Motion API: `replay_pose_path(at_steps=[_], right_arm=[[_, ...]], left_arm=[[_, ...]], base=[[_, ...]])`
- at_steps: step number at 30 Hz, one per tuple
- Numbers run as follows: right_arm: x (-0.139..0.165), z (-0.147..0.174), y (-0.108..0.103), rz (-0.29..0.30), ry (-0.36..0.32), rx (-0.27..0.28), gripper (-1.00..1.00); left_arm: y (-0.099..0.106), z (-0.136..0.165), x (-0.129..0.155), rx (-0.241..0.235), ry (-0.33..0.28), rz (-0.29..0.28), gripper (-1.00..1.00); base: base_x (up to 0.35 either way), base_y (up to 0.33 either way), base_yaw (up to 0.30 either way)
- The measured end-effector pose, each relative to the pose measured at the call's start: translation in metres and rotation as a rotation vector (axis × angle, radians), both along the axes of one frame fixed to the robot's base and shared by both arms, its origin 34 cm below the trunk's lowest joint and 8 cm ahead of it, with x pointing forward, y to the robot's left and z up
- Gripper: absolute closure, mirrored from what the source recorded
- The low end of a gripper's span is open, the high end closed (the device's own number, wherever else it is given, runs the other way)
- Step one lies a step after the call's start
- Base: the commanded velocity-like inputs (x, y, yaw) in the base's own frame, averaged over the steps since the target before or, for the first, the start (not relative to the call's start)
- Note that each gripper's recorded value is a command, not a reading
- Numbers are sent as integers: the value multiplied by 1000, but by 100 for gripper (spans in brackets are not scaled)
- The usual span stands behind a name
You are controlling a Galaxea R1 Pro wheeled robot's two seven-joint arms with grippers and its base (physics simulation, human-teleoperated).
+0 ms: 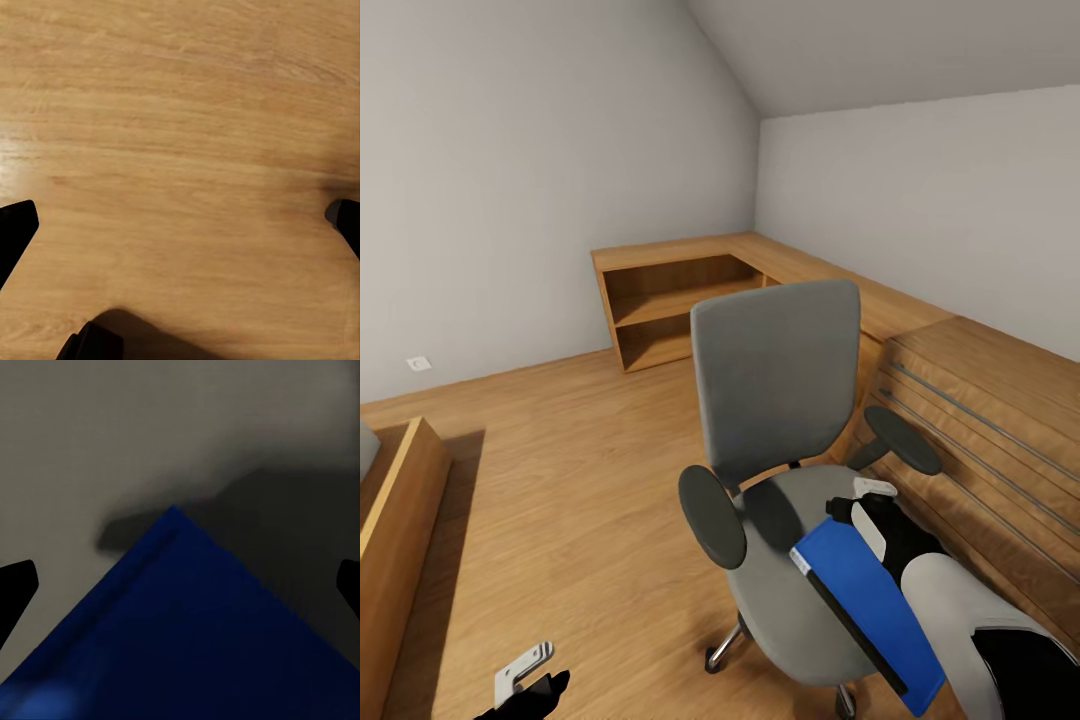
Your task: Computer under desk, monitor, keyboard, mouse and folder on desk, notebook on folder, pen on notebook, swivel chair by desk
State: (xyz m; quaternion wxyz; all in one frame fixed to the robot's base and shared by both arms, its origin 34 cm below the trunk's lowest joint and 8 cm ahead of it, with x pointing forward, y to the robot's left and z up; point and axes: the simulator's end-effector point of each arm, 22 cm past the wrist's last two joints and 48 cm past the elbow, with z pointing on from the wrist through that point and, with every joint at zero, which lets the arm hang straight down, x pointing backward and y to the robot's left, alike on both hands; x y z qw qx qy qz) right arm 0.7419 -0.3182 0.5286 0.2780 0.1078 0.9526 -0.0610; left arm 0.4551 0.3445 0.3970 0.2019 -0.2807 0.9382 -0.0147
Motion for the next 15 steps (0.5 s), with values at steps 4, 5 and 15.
replay_pose_path(at_steps=[4,5,15], right_arm=[[0,0,0,0,0,0,-100],[0,0,0,0,0,0,-100],[1,2,0,0,-4,-2,-100]], left_arm=[[0,0,0,0,0,0,-100],[0,0,0,0,0,0,-100],[0,0,0,0,0,0,-100]], base=[[0,0,0],[0,0,0],[0,0,0]])
